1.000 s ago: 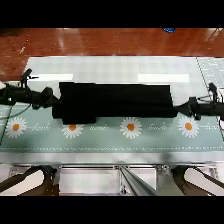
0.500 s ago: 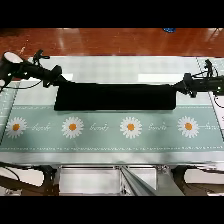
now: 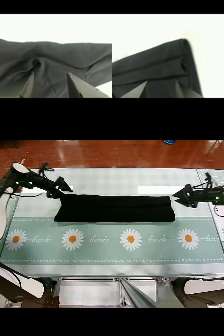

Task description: Fold the shirts.

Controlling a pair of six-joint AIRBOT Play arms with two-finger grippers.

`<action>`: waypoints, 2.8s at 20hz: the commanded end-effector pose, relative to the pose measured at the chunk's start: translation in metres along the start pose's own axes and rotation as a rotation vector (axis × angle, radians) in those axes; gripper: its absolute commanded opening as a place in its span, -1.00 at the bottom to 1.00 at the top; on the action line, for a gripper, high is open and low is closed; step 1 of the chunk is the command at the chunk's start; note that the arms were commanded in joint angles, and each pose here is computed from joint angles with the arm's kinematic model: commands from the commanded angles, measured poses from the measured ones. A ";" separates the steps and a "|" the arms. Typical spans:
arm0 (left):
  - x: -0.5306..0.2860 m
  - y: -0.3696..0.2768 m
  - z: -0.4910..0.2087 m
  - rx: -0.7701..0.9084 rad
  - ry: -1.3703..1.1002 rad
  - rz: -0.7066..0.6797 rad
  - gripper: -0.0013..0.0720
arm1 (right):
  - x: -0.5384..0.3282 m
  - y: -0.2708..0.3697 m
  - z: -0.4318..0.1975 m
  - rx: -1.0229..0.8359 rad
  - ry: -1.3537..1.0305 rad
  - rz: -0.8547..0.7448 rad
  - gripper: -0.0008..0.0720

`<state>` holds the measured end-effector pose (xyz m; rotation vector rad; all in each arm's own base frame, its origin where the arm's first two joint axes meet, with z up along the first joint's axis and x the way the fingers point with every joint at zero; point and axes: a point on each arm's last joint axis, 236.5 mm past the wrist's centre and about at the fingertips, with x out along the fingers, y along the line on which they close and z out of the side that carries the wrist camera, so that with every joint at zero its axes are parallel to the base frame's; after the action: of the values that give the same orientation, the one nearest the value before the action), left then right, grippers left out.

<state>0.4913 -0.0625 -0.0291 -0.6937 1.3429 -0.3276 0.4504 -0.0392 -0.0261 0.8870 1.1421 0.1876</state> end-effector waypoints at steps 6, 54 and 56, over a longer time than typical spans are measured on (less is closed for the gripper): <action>-0.146 -0.086 -0.018 0.275 -0.349 0.029 0.41 | -0.060 -0.056 -0.002 0.045 -0.167 -0.201 0.14; 0.229 -0.292 -0.366 0.505 0.485 -0.229 -0.92 | -0.164 0.149 -0.220 -0.411 -0.272 0.010 -0.90; 0.233 -0.295 -0.389 0.509 0.525 -0.240 -0.92 | -0.165 0.151 -0.217 -0.413 -0.284 0.012 -0.90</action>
<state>0.2576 -0.5032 -0.0412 -0.3180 1.4943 -1.0138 0.2384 0.0808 0.1632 0.5339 0.8160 0.2868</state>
